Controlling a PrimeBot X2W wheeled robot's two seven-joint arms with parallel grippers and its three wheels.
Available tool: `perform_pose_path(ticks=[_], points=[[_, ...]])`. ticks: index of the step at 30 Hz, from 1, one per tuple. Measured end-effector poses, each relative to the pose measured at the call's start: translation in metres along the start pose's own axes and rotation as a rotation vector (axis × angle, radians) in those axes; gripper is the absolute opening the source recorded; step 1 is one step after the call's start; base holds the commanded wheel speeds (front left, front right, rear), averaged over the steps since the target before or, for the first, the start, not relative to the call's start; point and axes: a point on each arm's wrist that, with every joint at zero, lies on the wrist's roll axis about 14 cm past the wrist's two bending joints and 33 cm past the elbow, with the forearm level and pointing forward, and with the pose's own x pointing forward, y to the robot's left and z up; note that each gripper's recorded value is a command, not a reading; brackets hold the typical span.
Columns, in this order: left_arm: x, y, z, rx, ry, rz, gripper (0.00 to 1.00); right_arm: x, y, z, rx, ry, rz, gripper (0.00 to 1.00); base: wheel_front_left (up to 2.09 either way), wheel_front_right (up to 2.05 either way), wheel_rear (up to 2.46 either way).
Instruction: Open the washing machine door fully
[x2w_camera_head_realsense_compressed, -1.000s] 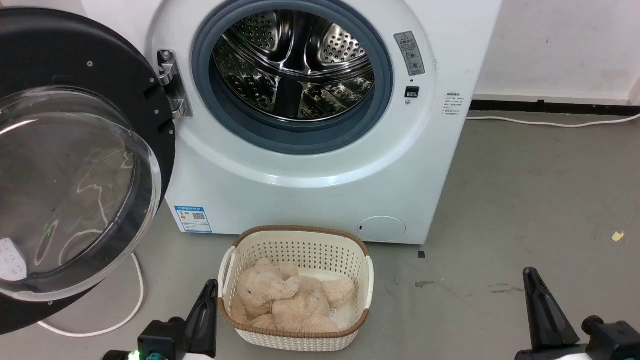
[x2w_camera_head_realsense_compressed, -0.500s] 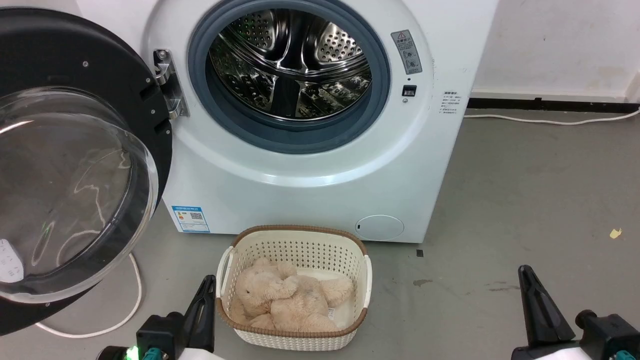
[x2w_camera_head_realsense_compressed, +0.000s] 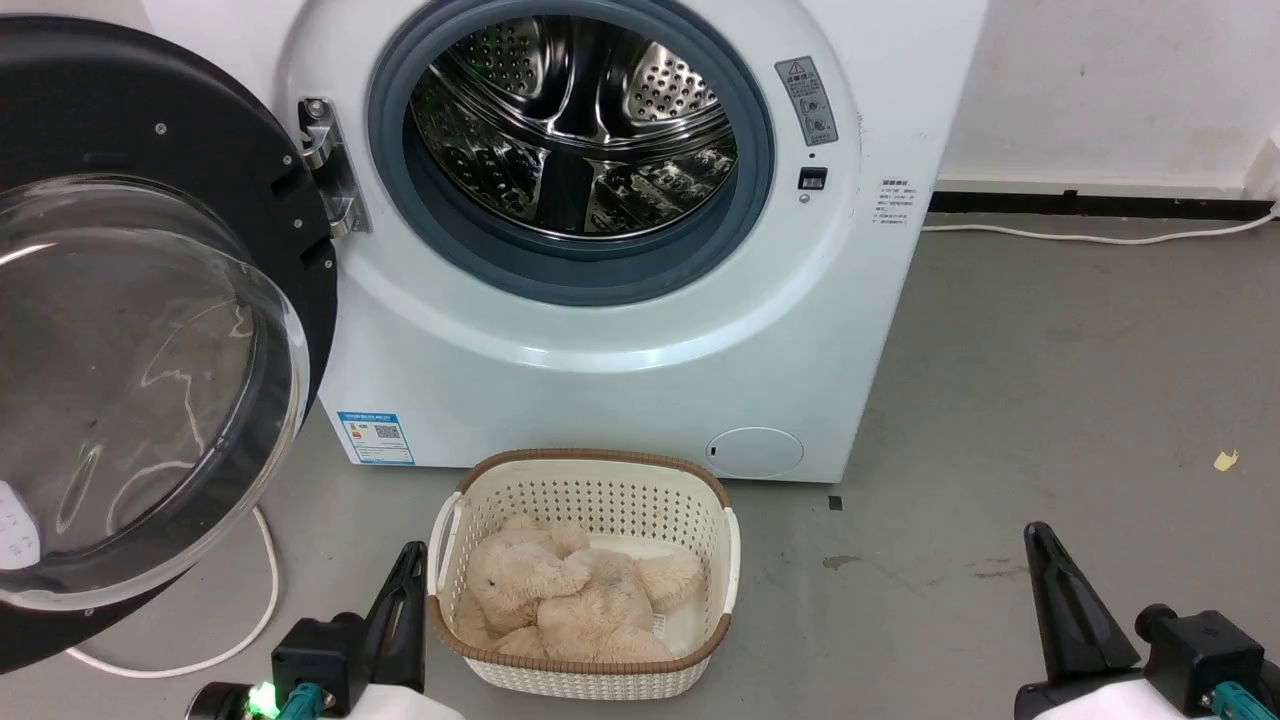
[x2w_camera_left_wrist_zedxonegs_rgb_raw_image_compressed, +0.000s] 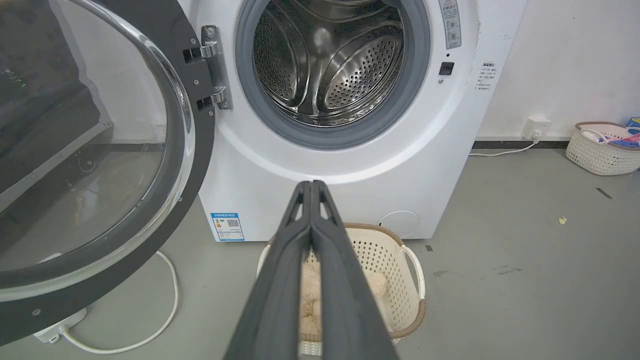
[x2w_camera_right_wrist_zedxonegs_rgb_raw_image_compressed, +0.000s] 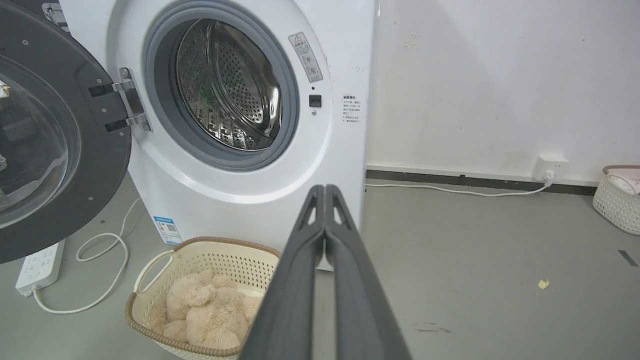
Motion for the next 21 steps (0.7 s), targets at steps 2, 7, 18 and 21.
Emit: perform_pose_path(ticks=[2, 7, 18, 21], points=[[0.0013, -0.0004, 0.0009, -0.001, -0.001, -0.002, 0.0, 0.0001, 0.0, -0.0011, -0.004, 0.008, 0.0, 0.0, 0.0, 0.0, 0.0], [0.0038, -0.0001, 0.0031, 0.005, -0.007, -0.004, 0.0, 0.0004, -0.0001, -0.0026, -0.01, 0.018, 0.001, 0.0, 0.0, 0.0, 0.0], [0.007, 0.0003, 0.0033, 0.009, 0.0, 0.001, 0.0, 0.004, 0.0003, -0.0025, -0.021, 0.03, 0.003, 0.0, 0.0, 0.0, 0.0], [0.0078, 0.0005, 0.0036, 0.015, -0.001, 0.002, 0.0, 0.0041, 0.0003, -0.0035, -0.022, 0.037, 0.003, 0.0, 0.0, 0.0, 0.0]])
